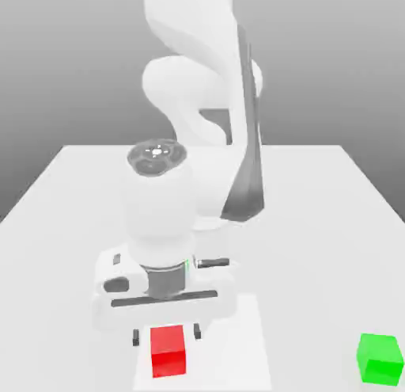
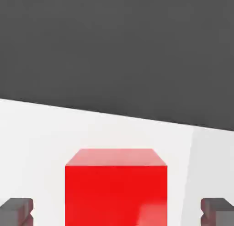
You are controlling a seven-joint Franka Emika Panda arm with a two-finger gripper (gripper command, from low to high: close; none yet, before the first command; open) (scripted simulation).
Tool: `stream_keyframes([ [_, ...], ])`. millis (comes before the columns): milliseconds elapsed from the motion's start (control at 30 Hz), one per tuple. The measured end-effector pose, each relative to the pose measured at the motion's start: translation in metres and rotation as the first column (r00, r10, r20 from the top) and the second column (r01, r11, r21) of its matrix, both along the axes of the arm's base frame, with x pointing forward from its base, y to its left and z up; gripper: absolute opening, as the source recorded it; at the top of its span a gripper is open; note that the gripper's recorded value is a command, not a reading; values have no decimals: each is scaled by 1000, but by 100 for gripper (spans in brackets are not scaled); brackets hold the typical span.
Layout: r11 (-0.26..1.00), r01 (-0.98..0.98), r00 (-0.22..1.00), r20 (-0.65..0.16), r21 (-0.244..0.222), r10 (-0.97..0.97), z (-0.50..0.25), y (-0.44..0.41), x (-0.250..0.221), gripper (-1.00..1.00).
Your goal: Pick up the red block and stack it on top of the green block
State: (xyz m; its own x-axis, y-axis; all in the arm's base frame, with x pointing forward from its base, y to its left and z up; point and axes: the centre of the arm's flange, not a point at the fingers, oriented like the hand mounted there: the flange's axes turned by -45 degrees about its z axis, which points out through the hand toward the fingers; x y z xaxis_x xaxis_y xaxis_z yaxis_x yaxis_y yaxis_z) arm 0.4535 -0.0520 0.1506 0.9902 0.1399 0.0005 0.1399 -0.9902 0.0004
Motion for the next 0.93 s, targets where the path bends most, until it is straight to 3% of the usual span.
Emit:
stream_keyframes([
  [200, 1000, 0, 1000, -1, 0, 0, -2, 0, 0, -100],
  [367, 1000, -4, 1000, -1, 1, 4, 50, 1, 0, -100],
  [567, 910, -414, 910, -4, 2, 414, 74, 143, 24, -100],
  [767, 663, -749, 663, -3, 1, 749, 58, 292, 8, -100],
  [800, 633, -774, 633, -2, 0, 774, 42, 306, 5, 100],
  [933, 633, -774, 633, -2, 0, 774, 42, 306, 5, 100],
])
